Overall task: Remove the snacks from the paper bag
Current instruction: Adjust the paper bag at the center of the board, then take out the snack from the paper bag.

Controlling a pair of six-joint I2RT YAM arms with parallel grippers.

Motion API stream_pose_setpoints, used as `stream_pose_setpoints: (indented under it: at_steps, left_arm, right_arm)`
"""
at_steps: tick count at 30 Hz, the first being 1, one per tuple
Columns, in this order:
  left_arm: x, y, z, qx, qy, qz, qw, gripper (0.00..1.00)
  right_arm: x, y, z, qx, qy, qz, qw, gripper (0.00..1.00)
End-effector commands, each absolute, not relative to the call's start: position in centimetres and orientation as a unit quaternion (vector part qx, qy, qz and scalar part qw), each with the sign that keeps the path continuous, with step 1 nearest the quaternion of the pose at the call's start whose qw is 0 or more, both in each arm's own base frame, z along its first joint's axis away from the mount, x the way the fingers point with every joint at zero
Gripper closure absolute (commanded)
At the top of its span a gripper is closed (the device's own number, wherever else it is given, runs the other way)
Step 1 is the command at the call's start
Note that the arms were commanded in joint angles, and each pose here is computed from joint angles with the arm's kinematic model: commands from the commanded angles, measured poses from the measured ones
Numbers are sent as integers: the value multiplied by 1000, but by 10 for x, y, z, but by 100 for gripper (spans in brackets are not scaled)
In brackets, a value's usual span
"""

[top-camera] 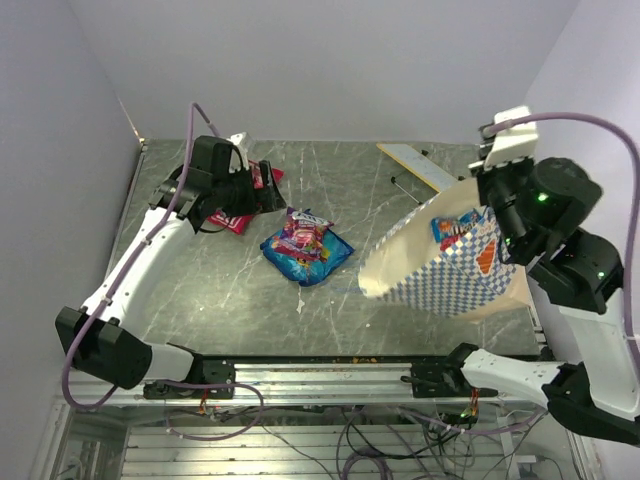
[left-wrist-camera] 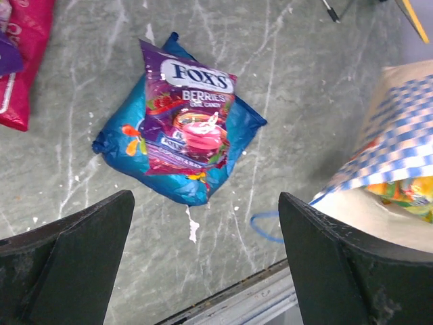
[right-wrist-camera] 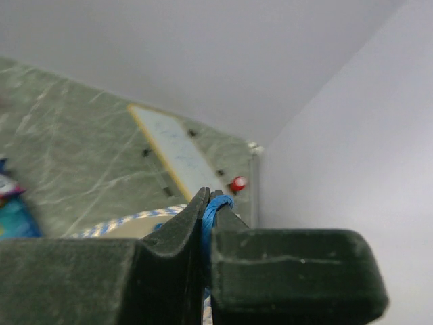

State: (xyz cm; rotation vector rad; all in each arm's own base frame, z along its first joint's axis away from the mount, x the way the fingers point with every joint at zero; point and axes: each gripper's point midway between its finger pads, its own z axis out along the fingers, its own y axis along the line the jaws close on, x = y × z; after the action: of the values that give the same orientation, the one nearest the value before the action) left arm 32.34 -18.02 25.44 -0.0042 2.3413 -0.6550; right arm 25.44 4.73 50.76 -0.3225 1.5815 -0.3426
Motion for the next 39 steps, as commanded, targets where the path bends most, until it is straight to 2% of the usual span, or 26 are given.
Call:
stream_pose_setpoints:
  at_steps: [1, 6, 9, 12, 20, 24, 27, 32, 35, 36, 39]
  left_arm:
    - [306, -198, 283, 26, 884, -306, 352, 2]
    - [285, -214, 291, 62, 868, -347, 349, 0]
    - [272, -228, 294, 92, 854, -377, 345, 1]
    - [257, -248, 295, 121, 833, -414, 347, 0]
    - [208, -305, 292, 199, 773, -482, 362, 8]
    - [184, -333, 291, 241, 735, -498, 391, 11]
    - [158, -362, 286, 287, 689, -522, 413, 16]
    - [126, -412, 241, 364, 652, -494, 446, 24]
    - [119, -440, 221, 384, 640, -484, 457, 35]
    - [120, -448, 216, 384, 637, -482, 463, 45]
    - [122, -473, 189, 385, 633, -484, 465, 49]
  right_arm:
    - [263, 96, 457, -192, 731, -51, 653, 100]
    - [240, 142, 392, -88, 781, 158, 598, 100]
    - [225, 148, 372, 10, 788, 245, 565, 100]
    - [212, 156, 364, 45, 780, 308, 543, 100]
    - [173, 117, 334, 144, 839, 267, 452, 100]
    - [161, 101, 339, 182, 834, 265, 448, 100]
    - [162, 105, 342, 167, 831, 273, 454, 100]
    - [164, 99, 340, 165, 839, 246, 455, 100]
    - [166, 101, 348, 160, 837, 249, 459, 100]
    - [167, 102, 350, 159, 838, 248, 460, 100]
    - [170, 101, 355, 152, 844, 233, 458, 100]
